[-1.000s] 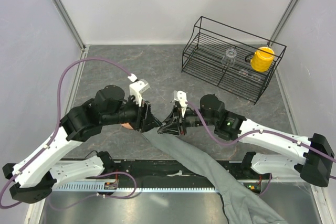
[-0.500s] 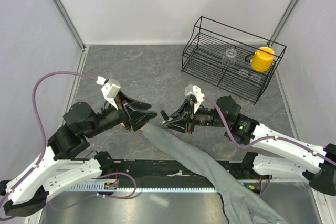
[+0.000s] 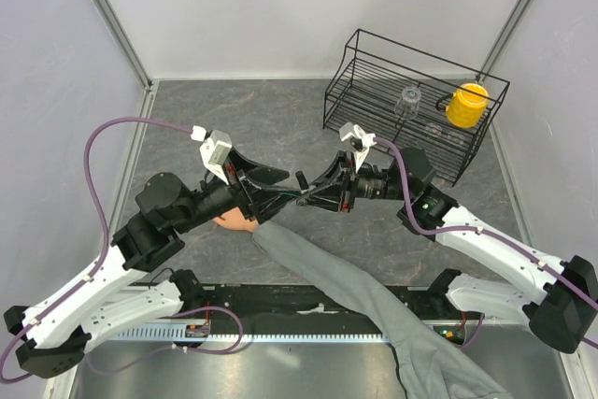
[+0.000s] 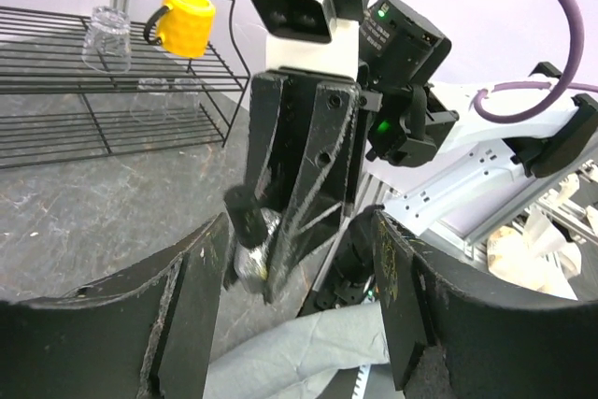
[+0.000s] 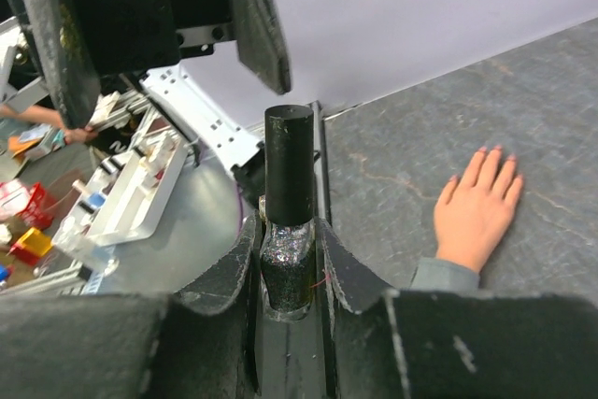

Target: Paint the nails

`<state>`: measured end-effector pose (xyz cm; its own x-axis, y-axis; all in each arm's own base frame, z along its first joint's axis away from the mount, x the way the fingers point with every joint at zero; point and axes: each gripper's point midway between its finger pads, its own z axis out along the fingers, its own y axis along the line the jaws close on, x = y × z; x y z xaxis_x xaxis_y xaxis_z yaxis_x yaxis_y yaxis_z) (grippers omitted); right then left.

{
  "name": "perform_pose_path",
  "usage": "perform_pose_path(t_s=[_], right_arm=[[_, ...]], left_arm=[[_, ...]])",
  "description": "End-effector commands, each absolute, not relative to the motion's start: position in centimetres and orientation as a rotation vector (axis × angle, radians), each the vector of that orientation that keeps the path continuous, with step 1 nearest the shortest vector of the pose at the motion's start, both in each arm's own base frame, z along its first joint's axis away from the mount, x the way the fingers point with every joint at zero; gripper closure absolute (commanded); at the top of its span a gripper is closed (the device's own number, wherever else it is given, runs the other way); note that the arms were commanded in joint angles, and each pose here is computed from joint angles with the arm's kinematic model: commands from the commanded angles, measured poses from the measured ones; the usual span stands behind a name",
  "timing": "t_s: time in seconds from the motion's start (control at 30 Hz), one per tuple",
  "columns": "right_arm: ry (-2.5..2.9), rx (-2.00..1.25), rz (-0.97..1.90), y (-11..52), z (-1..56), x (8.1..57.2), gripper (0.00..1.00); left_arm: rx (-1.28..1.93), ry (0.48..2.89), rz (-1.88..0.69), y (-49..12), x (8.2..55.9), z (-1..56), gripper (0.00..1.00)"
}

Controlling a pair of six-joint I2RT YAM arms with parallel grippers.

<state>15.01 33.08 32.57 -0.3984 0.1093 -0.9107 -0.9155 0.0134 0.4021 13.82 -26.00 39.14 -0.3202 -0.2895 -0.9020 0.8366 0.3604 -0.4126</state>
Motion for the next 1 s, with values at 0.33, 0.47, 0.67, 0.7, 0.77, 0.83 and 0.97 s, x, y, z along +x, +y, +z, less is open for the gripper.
perform_pose_path(t_s=[0.33,0.47,0.67,0.7,0.77,0.83,0.97], right_arm=[[1.263,-0.972,1.681,32.4,36.4,12.8,1.0],[1.244,-0.988,1.689,32.4,36.4,12.4,1.0],[1.219,-1.015,1.713,32.2,36.5,11.9,1.0],[1.215,-1.018,1.711,32.2,36.6,11.9,1.0],[1.216,-1.02,1.708,32.2,36.5,11.9,1.0],[1.225,-1.016,1.7,32.3,36.3,12.1,1.0],[1.305,-0.978,1.606,32.7,35.4,13.8,1.0]], left_arm=[[0.533,1.37,-1.264,-26.5,15.0,40.4,0.28],[0.556,1.353,-1.305,-26.7,14.8,40.6,0.32],[0.649,1.34,-1.406,-28.5,14.0,40.5,0.4],[0.653,1.329,-1.413,-28.6,13.9,40.8,0.42],[0.665,1.329,-1.421,-28.8,13.9,40.7,0.46],[0.677,1.323,-1.43,-28.9,13.8,40.8,0.5],[0.706,1.325,-1.405,-29.1,13.9,40.8,0.98]])
